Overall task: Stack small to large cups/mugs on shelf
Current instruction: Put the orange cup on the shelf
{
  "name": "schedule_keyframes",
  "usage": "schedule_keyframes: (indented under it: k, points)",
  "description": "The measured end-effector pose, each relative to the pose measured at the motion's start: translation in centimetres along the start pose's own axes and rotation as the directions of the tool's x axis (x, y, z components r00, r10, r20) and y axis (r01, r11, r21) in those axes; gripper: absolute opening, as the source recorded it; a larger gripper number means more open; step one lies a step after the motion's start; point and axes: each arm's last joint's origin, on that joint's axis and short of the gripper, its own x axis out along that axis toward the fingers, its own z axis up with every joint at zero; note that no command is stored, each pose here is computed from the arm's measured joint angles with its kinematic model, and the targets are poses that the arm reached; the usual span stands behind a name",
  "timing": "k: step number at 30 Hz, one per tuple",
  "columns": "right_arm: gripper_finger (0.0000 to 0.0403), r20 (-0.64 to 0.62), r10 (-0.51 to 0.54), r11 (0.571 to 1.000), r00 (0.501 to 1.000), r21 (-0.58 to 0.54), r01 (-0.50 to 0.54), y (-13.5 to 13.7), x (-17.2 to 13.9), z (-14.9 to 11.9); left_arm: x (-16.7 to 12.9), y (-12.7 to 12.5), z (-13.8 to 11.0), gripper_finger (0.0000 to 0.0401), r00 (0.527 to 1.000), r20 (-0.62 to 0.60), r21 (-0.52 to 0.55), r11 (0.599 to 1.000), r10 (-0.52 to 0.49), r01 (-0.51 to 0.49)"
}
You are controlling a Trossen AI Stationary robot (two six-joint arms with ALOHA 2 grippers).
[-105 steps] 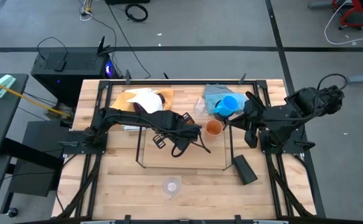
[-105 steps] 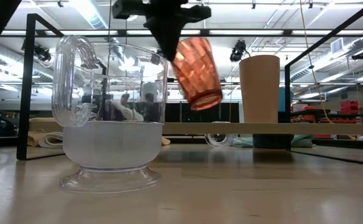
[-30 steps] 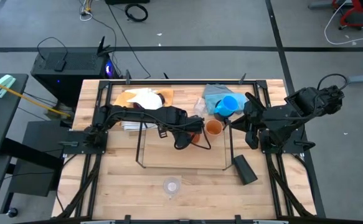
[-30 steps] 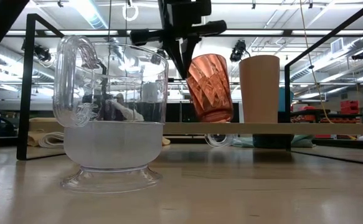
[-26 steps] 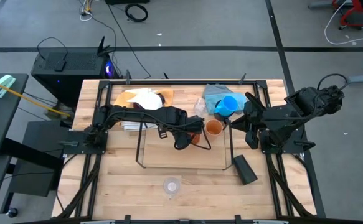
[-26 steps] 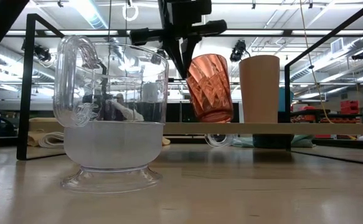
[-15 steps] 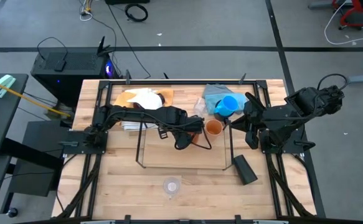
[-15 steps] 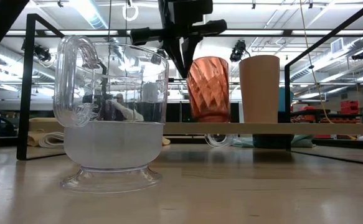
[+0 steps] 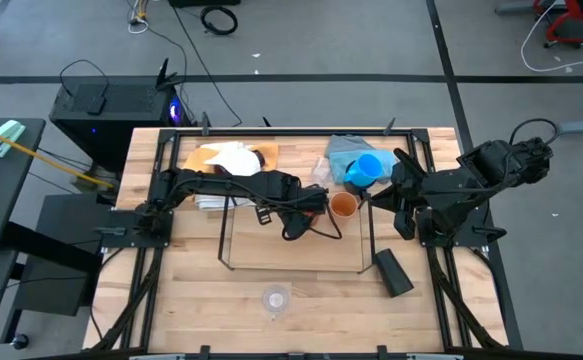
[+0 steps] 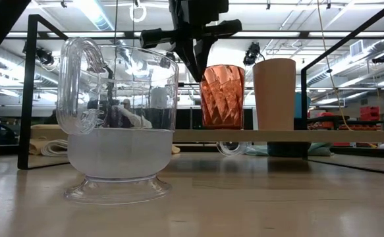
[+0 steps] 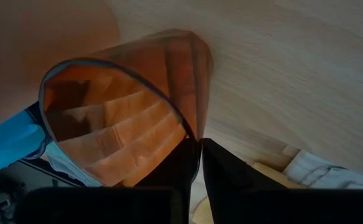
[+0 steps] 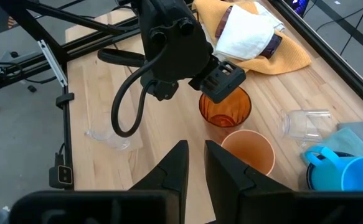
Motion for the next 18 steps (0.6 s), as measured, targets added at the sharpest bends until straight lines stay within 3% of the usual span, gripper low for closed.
schedule_keyframes:
  k: [18]
  points:
    - [0.0057, 0.000, 0.000, 1.000, 1.000, 0.000, 0.000, 0.00, 0.00, 0.00, -0.06, 0.18, 0.12, 0.0062, 1.000, 0.014, -0.034, 0.999, 0.019, -0.018]
